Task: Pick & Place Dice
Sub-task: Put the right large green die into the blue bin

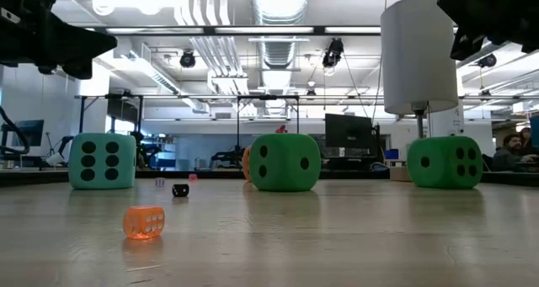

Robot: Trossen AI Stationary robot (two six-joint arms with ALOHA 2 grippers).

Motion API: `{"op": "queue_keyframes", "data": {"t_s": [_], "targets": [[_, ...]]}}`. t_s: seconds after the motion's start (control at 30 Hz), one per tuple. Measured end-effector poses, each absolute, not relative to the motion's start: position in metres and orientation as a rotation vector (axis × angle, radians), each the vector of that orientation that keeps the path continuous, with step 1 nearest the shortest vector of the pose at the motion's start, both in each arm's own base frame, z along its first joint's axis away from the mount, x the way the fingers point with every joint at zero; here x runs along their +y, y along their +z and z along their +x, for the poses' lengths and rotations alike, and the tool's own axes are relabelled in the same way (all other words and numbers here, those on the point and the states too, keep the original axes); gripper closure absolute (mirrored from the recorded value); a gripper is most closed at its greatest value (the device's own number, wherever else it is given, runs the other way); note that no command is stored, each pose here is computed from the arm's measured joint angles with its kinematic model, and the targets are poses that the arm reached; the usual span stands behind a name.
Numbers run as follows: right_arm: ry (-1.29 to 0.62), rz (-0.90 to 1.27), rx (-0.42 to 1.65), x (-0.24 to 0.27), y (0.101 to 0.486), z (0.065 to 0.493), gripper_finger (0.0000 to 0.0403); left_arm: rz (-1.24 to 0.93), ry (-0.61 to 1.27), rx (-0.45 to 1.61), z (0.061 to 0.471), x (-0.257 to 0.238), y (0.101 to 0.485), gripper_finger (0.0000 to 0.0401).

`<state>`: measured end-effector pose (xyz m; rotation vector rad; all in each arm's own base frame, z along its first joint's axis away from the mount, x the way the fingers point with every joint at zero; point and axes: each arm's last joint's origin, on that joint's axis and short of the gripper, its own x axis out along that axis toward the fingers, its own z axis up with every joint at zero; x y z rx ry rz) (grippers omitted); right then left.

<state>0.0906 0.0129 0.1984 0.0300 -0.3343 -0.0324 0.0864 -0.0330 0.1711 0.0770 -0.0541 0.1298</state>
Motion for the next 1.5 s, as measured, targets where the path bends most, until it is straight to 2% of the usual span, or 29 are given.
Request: {"op": "queue_keyframes", "data": {"t_s": [0.3,0.6,1.1,1.33,1.5], "targets": [[-0.016,0.04,-0.347,0.013,0.2,0.09,0.0394,0.077,0.129,-0.055,0.086,-0.033,0.171,0.0391],[0.021,-0.005,-0.347,0.015,0.218,0.09,0.0394,0.077,0.129,-0.054,0.086,-0.033,0.171,0.0391],[0.062,-0.074,-0.146,0.021,0.226,0.117,0.0394,0.074,0.129,-0.055,0.086,-0.033,0.171,0.0391],[0.063,-0.127,-0.093,0.024,0.232,0.128,0.0394,-0.077,0.12,-0.066,0.086,-0.033,0.171,0.0391],[0.062,-0.094,-0.05,0.026,0.237,0.136,0.0394,-0.06,0.121,-0.064,0.086,-0.033,0.171,0.0391]]}}
